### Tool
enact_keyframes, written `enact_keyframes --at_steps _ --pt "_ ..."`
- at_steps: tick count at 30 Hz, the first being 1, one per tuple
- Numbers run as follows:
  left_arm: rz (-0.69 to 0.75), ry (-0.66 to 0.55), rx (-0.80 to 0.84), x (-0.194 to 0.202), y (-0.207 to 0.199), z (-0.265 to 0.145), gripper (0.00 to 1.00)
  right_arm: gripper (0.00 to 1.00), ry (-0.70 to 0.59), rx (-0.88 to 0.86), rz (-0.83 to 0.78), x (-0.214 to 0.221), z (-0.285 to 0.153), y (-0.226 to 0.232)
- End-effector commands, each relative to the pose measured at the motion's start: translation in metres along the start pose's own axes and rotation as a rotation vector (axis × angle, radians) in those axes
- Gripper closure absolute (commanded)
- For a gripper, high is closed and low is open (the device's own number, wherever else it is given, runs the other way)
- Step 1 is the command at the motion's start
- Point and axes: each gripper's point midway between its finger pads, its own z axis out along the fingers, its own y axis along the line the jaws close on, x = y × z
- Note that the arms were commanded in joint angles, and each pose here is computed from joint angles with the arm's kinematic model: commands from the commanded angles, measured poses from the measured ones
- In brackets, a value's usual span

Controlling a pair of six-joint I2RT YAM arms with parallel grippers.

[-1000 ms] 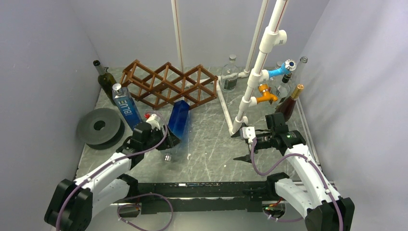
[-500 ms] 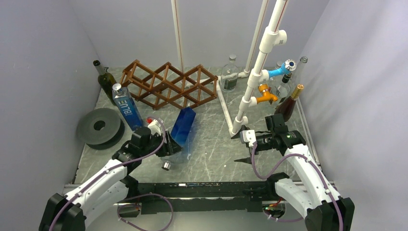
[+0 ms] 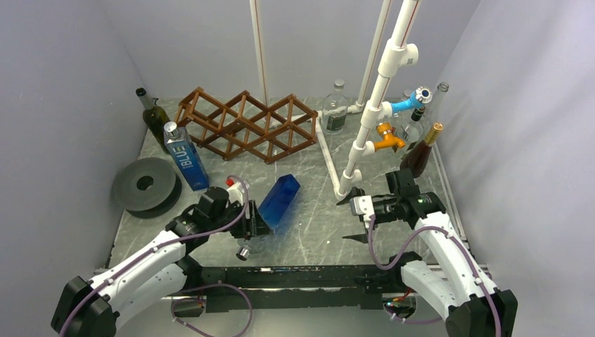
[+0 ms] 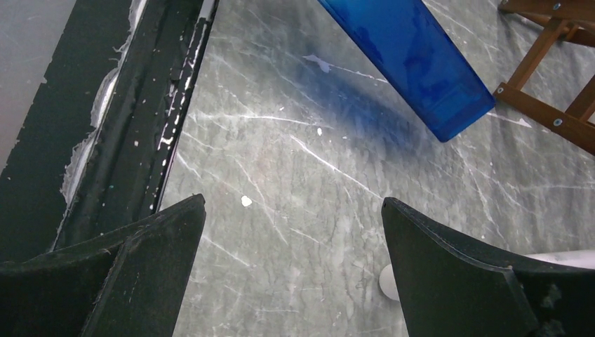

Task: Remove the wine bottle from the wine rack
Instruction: Pick up the wine bottle from the wine rack.

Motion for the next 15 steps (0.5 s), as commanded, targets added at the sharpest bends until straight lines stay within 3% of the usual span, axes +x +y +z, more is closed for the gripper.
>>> enact_keyframes --at_steps 1,15 --pt "0.177 -0.097 0.266 -0.041 -0.088 -0.017 1.0 0.0 -0.003 -0.016 -0.1 -0.01 -0.001 -0.002" --pt "0.19 0.116 0.378 -0.011 -0.13 -0.004 1.0 0.0 -0.028 -0.077 -0.178 -0.034 0.013 -0.007"
